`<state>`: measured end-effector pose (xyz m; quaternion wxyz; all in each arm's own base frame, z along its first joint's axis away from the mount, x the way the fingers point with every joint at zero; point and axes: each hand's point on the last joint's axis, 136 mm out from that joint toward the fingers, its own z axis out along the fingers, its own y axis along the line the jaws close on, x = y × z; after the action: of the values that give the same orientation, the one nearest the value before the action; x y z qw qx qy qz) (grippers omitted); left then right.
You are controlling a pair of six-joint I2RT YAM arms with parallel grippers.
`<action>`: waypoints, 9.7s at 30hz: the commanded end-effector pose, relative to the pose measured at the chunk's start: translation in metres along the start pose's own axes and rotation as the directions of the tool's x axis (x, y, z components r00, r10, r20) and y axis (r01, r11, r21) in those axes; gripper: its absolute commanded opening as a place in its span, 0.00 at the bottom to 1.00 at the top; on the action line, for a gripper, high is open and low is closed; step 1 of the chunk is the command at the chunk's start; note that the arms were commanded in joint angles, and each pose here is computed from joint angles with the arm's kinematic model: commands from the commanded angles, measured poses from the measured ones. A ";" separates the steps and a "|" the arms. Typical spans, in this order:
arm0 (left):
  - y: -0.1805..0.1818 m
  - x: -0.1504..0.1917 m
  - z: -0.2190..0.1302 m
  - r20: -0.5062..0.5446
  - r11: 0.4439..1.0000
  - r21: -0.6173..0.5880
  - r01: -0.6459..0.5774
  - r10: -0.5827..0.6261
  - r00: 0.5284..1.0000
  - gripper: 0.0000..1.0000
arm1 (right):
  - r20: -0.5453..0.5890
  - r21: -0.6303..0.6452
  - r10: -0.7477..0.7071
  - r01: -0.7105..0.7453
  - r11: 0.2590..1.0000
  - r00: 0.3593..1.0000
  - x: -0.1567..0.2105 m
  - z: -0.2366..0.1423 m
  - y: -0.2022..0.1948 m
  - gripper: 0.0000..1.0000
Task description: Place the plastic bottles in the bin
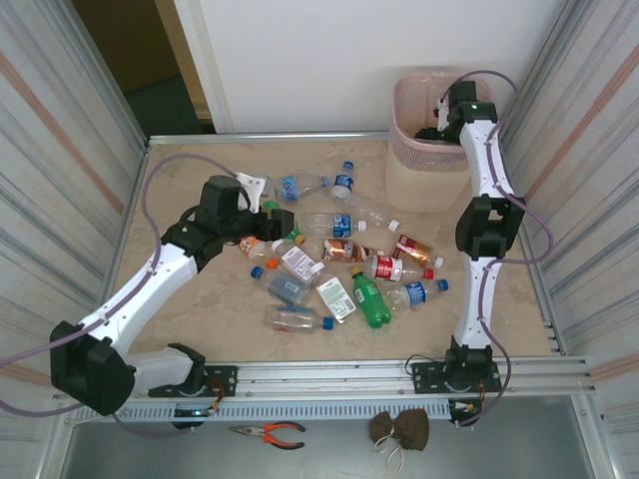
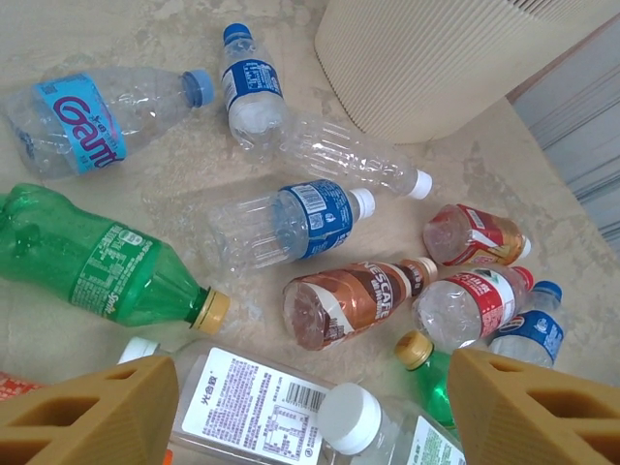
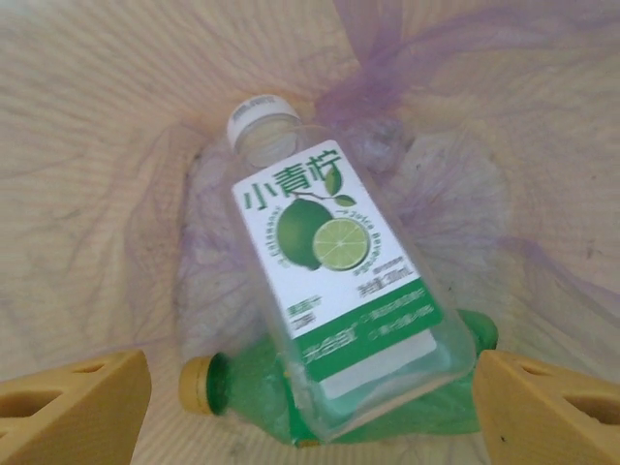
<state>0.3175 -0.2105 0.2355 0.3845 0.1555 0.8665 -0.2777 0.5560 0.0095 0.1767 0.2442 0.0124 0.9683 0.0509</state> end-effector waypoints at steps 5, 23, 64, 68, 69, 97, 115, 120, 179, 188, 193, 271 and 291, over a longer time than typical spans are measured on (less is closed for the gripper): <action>0.008 -0.015 0.020 -0.081 0.984 0.014 -0.177 0.178 0.981 0.74 | 0.177 -0.006 0.012 -0.011 1.000 0.984 -0.027 -0.098 0.010 0.85; 0.081 -0.041 0.124 -0.286 0.793 0.098 -0.601 0.601 0.746 0.77 | 0.412 -0.061 0.036 -0.012 0.998 0.910 -0.020 -0.240 0.029 0.83; 0.184 -0.012 0.265 -0.384 0.672 0.134 -0.729 0.713 0.586 0.85 | 0.315 0.038 -0.048 0.037 0.999 0.948 0.053 -0.238 0.051 0.83; 0.177 -0.011 0.267 -0.370 0.662 0.156 -0.733 0.728 0.578 0.75 | 0.314 0.038 -0.050 0.040 0.998 0.948 0.052 -0.236 0.052 0.83; 0.176 -0.010 0.267 -0.370 0.659 0.159 -0.735 0.730 0.575 0.72 | 0.312 0.038 -0.050 0.040 0.998 0.949 0.052 -0.236 0.052 0.83; 0.120 -0.084 0.189 -0.172 0.762 0.086 -0.642 0.646 0.744 0.43 | 0.408 -0.106 0.009 0.038 0.994 0.913 0.056 -0.264 0.086 0.81; -0.038 -0.152 0.061 0.223 0.840 0.314 -0.442 0.387 0.895 0.42 | 0.443 -0.697 0.370 0.054 0.715 0.817 0.058 -0.303 0.202 0.81; -0.082 -0.146 0.049 0.233 0.827 0.334 -0.451 0.392 0.890 0.42 | 0.403 -0.755 0.409 0.045 0.654 0.819 0.055 -0.302 0.223 0.88; -0.161 -0.145 -0.007 0.372 0.831 0.372 -0.414 0.275 0.886 0.70 | 0.283 -0.756 0.487 -0.121 0.643 0.826 0.036 -0.262 0.210 0.68; -0.146 -0.131 -0.028 0.373 0.860 0.305 -0.409 0.287 0.882 0.71 | 0.463 -0.610 0.398 -0.041 0.792 0.792 -0.003 -0.277 0.159 0.67; -0.133 -0.122 -0.031 0.353 0.880 0.277 -0.386 0.281 0.892 0.72 | 0.562 -0.464 0.315 -0.024 0.886 0.765 -0.027 -0.274 0.124 0.66; -0.048 -0.059 0.037 0.114 0.975 0.175 -0.138 0.119 0.986 0.70 | 0.301 0.090 -0.027 0.000 0.996 0.953 -0.048 -0.136 -0.005 0.86; -0.002 -0.078 0.217 -0.088 0.979 0.115 -0.168 0.178 0.980 0.71 | 0.451 0.039 -0.025 0.008 0.999 0.892 0.015 -0.257 0.026 0.86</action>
<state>0.4828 -0.3479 0.1914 0.3687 0.2547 0.8406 -0.3043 0.4354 0.0123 0.3770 0.4329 0.0095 0.9012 0.0188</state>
